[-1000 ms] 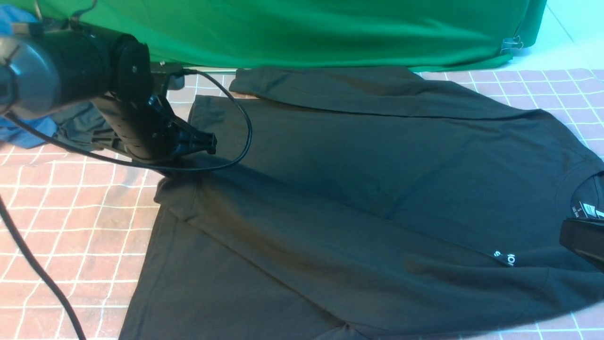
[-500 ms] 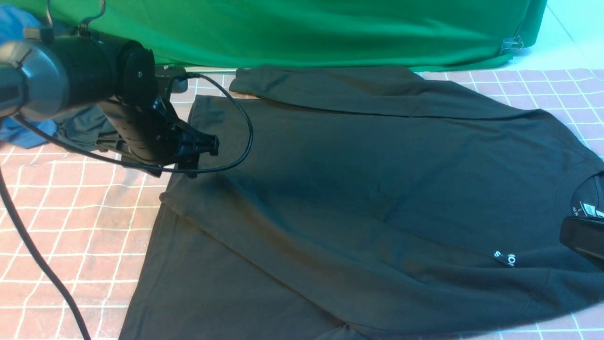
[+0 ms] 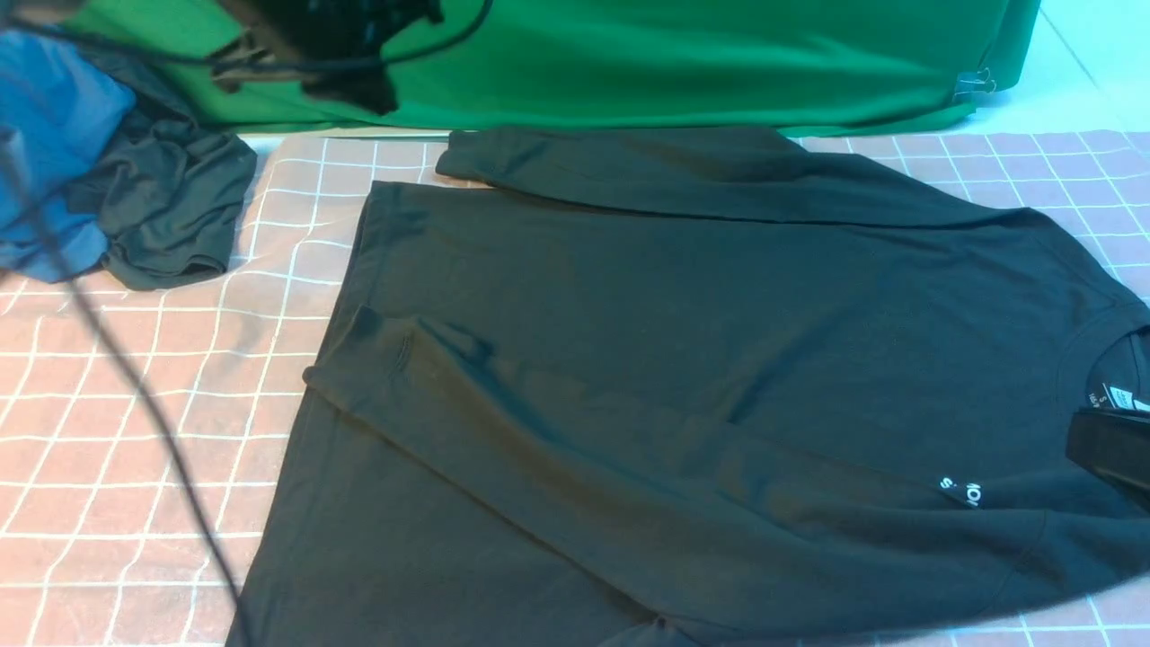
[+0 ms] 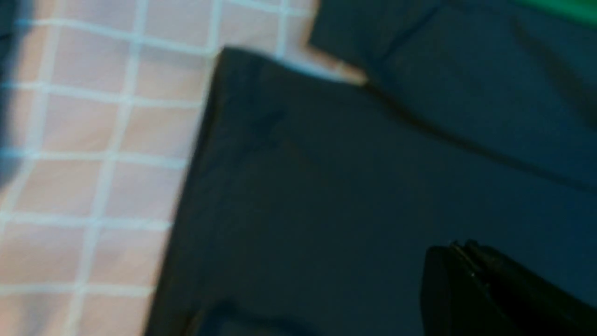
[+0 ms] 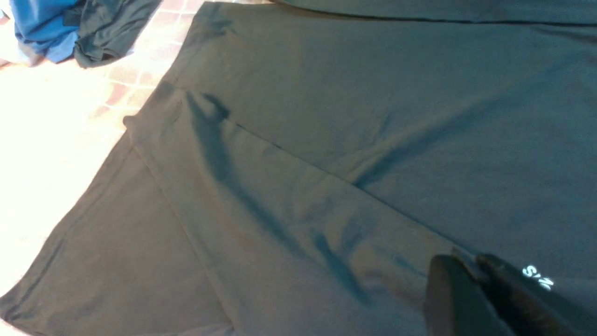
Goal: Fold a long-sleeved shirt over a pink coffee tablecloth.
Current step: 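Grab the top left corner of the dark shirt with the left gripper, then fold the left side of the dark shirt inward over its body with the left gripper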
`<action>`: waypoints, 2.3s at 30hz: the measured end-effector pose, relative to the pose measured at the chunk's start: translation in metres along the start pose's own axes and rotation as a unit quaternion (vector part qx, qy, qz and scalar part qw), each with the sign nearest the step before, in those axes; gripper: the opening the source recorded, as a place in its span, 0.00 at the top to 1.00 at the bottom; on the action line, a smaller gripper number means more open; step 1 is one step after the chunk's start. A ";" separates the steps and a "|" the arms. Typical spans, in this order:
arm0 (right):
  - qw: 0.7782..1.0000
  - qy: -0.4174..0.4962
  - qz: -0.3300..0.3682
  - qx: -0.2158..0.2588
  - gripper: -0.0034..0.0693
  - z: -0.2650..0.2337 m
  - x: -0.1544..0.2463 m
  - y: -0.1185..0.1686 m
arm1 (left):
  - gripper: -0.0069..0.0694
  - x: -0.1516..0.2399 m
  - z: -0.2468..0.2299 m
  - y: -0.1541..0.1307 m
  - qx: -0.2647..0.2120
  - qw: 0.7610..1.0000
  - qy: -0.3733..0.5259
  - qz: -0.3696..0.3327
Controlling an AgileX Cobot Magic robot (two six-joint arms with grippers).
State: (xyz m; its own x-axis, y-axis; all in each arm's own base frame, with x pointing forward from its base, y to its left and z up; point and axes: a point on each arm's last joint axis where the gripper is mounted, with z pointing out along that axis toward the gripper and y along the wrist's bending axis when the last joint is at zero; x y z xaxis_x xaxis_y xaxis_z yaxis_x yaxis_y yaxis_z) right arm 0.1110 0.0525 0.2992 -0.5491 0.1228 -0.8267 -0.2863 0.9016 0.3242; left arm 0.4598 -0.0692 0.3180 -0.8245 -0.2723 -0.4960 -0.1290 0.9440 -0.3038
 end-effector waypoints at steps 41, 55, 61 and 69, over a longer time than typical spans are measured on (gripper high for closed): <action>1.000 0.016 0.000 0.002 0.83 0.000 0.003 0.000 | 0.43 -0.014 0.201 0.038 0.018 0.992 -0.122 -0.001; 1.000 0.016 0.000 0.002 0.82 0.000 0.003 0.000 | 0.87 -0.025 0.164 0.024 0.033 0.993 -0.112 0.032; 1.000 0.016 0.000 0.002 0.81 0.000 0.003 0.000 | 0.87 -0.035 0.116 0.012 0.033 0.993 -0.101 0.045; 1.000 0.016 0.000 0.002 0.80 0.000 0.003 0.000 | 0.87 -0.036 0.063 0.002 0.023 0.996 -0.061 0.059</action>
State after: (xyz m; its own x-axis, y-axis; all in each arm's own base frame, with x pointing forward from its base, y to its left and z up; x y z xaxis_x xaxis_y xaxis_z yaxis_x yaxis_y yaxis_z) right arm 0.1094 0.0526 0.2966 -0.5746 0.1092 -0.8111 -0.2837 0.9030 0.3226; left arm 0.5240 -0.0689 0.2839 -0.7589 -0.1832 -0.6250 -0.0072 0.9619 -0.2731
